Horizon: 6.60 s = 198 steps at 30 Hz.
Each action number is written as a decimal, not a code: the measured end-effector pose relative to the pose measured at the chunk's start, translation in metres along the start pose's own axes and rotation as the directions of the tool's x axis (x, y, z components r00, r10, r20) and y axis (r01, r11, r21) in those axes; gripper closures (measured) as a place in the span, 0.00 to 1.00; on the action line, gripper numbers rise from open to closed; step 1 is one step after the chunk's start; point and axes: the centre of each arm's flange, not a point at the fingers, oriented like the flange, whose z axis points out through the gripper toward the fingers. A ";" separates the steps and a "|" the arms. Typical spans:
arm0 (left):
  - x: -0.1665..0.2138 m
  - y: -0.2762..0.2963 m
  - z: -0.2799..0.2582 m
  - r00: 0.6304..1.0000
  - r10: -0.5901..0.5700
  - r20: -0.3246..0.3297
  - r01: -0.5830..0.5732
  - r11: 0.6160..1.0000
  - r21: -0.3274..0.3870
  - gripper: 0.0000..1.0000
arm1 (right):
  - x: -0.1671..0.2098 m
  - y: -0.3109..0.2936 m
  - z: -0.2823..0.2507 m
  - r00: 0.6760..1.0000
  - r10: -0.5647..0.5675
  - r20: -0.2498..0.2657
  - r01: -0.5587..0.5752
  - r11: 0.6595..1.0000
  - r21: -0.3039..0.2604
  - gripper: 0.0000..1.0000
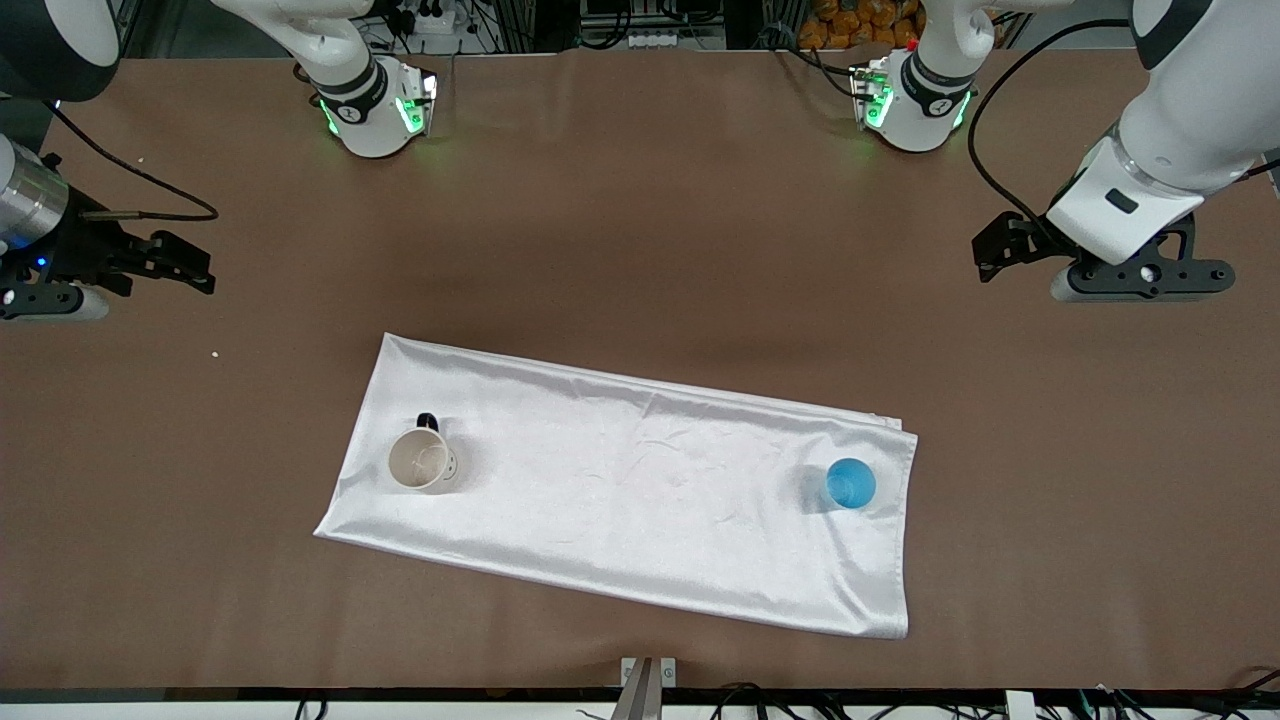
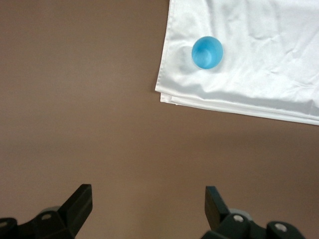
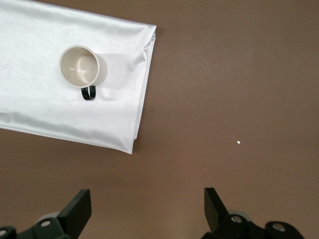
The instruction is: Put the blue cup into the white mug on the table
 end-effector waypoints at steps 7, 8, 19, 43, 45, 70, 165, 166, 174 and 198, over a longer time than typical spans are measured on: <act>0.004 0.001 0.004 1.000 0.001 -0.008 -0.001 1.000 -0.001 0.00 | 0.002 -0.002 0.004 1.000 -0.004 0.001 0.004 1.000 0.002 0.00; 0.006 0.001 0.005 1.000 0.001 -0.011 -0.001 1.000 -0.002 0.00 | 0.003 -0.003 0.005 1.000 -0.005 0.002 0.005 1.000 0.003 0.00; 0.036 0.028 0.053 0.999 0.039 -0.030 -0.039 0.999 -0.019 0.00 | 0.023 -0.044 0.056 0.993 -0.078 0.084 0.077 0.997 0.015 0.00; 0.100 0.097 0.191 0.988 0.124 -0.091 -0.128 0.991 -0.045 0.00 | 0.050 -0.178 0.247 0.977 -0.210 0.033 0.207 0.975 0.088 0.00; 0.102 0.102 0.200 0.987 0.129 -0.097 -0.134 0.990 -0.048 0.00 | 0.048 -0.180 0.260 0.978 -0.209 0.023 0.206 0.974 0.091 0.00; 0.135 0.139 0.306 0.970 0.191 -0.151 -0.202 0.977 -0.062 0.00 | 0.068 -0.166 0.346 0.966 -0.244 -0.088 0.248 0.968 0.044 0.00; 0.122 0.122 0.251 0.958 0.202 -0.204 -0.208 0.978 -0.009 0.96 | -0.089 -0.471 0.263 0.998 0.059 -0.024 -0.058 0.996 0.073 0.92; 0.120 0.121 0.247 0.959 0.200 -0.202 -0.206 0.978 -0.007 0.96 | -0.097 -0.478 0.264 0.998 0.062 -0.028 -0.060 0.996 0.067 0.92; 0.096 0.122 0.225 0.969 0.152 -0.196 -0.157 0.988 -0.010 0.96 | -0.147 -0.508 0.283 0.996 0.085 -0.037 -0.084 0.996 0.018 0.92; 0.041 0.121 0.189 0.972 0.153 -0.176 -0.153 0.988 0.009 0.96 | -0.238 -0.551 0.345 0.980 0.142 -0.137 -0.144 0.990 -0.006 0.92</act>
